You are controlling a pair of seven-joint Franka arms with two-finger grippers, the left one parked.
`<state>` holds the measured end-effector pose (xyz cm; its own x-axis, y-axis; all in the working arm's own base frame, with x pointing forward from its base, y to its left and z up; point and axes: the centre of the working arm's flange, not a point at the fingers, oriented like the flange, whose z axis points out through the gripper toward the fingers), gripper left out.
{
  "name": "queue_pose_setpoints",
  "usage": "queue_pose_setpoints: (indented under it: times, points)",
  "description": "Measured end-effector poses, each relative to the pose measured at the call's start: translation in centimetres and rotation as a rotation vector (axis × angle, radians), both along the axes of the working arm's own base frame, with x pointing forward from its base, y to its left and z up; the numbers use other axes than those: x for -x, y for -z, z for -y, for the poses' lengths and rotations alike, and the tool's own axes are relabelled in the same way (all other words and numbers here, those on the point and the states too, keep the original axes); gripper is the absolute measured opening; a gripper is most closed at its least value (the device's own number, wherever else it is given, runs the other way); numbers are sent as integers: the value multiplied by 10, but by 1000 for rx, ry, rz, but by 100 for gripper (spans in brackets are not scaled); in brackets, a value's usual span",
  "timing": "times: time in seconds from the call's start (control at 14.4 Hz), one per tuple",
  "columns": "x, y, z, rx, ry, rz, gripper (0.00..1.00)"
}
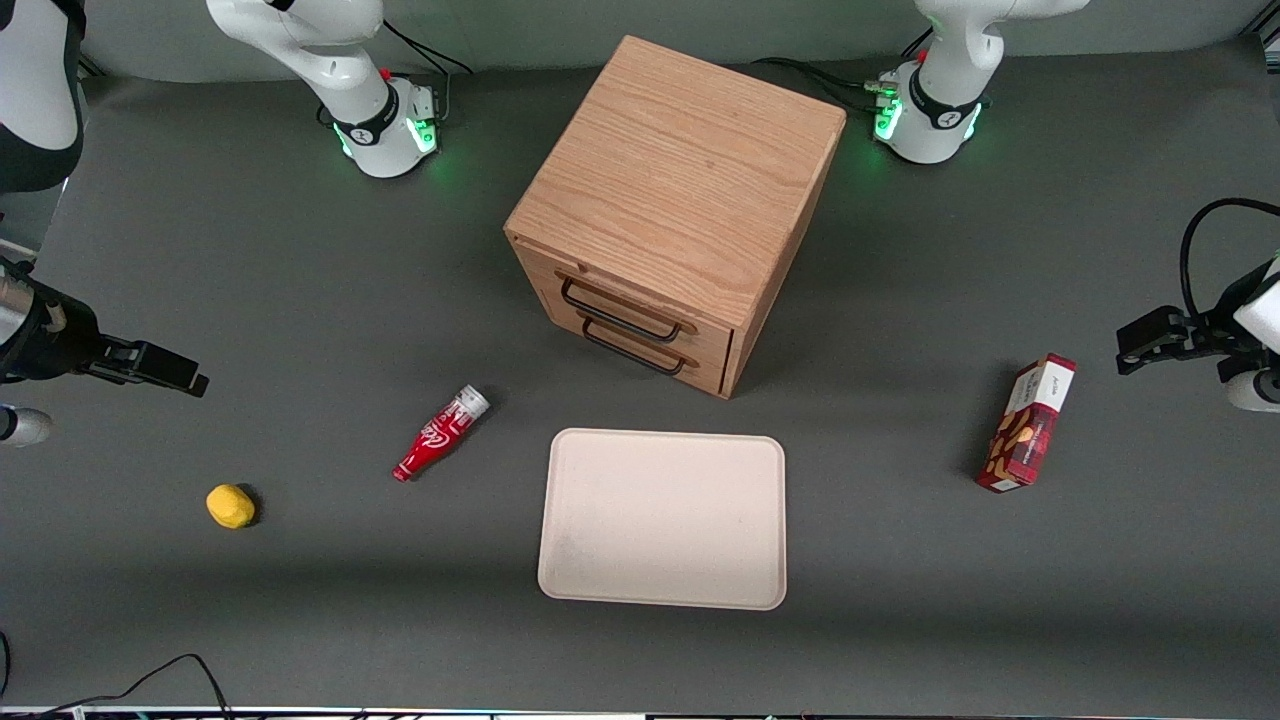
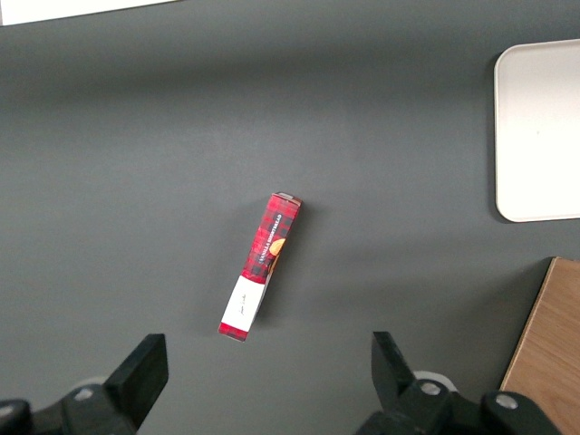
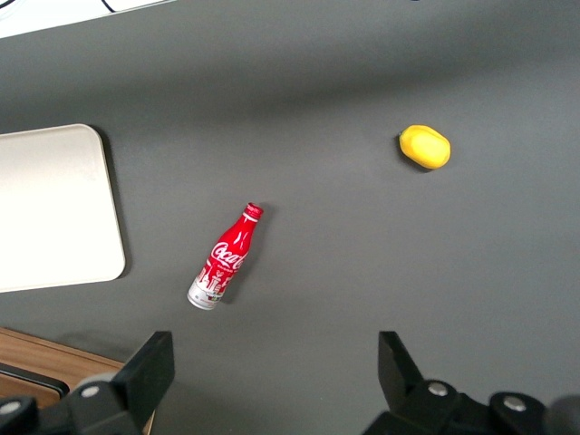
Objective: Open upper drawer
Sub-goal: 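Move the right gripper toward the upper drawer's black handle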
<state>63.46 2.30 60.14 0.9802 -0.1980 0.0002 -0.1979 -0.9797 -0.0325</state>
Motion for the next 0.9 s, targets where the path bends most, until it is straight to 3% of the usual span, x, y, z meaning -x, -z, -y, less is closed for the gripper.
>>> queue_pose_setpoints:
  times: [0.56,0.9]
  points:
    - [0,3,-19,-6,-34,-6,100]
    - [19,7,-124,-6,-205,-43,100]
